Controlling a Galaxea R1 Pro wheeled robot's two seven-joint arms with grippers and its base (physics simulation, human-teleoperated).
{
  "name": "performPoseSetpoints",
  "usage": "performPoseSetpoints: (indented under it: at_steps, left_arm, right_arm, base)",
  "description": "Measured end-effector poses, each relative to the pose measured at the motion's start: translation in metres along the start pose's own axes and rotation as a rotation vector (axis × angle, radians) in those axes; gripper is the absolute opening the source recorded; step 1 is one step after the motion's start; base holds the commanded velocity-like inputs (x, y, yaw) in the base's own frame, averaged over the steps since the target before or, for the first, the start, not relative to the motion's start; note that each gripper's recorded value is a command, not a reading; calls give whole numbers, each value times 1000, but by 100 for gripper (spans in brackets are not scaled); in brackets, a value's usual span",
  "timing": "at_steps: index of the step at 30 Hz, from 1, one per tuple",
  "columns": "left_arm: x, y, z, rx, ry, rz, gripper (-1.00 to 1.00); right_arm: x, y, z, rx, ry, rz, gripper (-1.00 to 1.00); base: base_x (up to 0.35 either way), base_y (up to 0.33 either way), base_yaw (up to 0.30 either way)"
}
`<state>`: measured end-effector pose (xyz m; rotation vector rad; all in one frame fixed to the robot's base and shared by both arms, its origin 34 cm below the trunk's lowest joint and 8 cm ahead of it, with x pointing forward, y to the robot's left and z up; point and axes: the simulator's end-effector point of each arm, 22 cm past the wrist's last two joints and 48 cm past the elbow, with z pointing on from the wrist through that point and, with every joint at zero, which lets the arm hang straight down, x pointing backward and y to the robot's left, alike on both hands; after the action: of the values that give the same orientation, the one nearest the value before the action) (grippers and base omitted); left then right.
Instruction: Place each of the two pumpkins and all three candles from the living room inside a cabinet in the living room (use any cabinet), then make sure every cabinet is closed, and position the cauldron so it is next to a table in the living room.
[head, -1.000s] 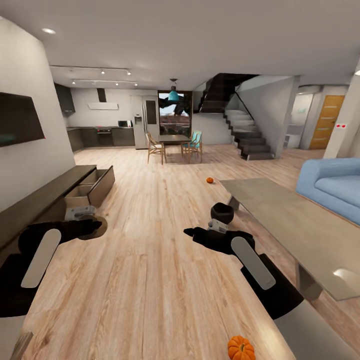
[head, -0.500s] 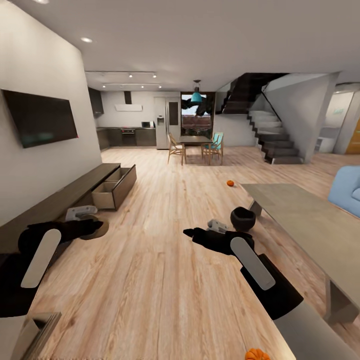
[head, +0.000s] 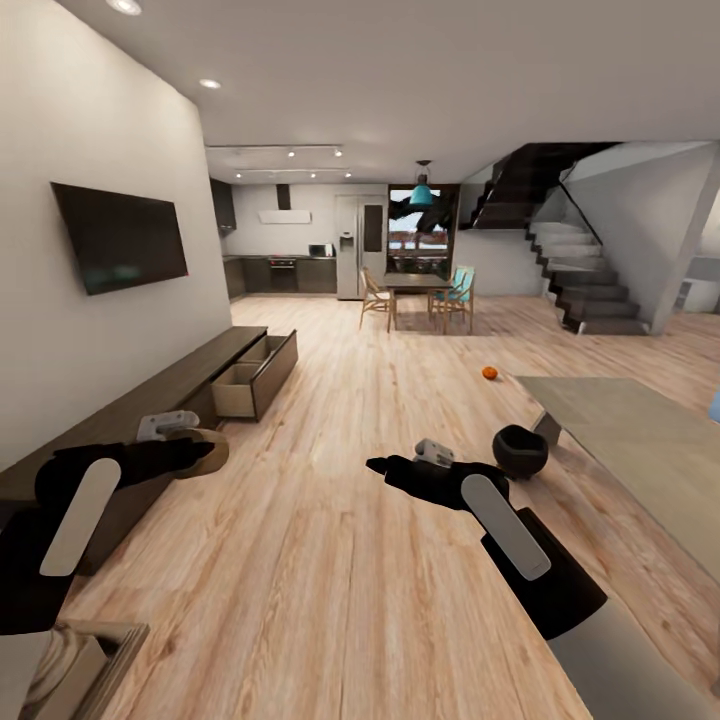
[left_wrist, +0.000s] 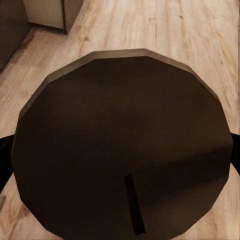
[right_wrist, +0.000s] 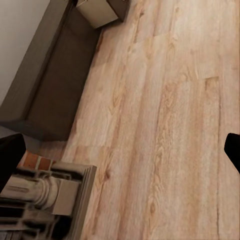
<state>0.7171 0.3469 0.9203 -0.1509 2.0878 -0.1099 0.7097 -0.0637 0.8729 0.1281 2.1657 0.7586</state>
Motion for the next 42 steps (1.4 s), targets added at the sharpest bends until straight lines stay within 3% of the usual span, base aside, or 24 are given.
performPoseSetpoints:
  at_steps: [8, 42]
  left_arm:
    - [5, -13, 2, 88, 16, 1, -100]
    - [2, -15, -2, 98, 9, 2, -100]
  right_arm:
    - [0, 0, 0, -1, 0, 0, 100]
    - [-4, 4, -4, -4, -10, -4, 100]
  base:
    - [281, 125, 3]
    - [319, 46, -54]
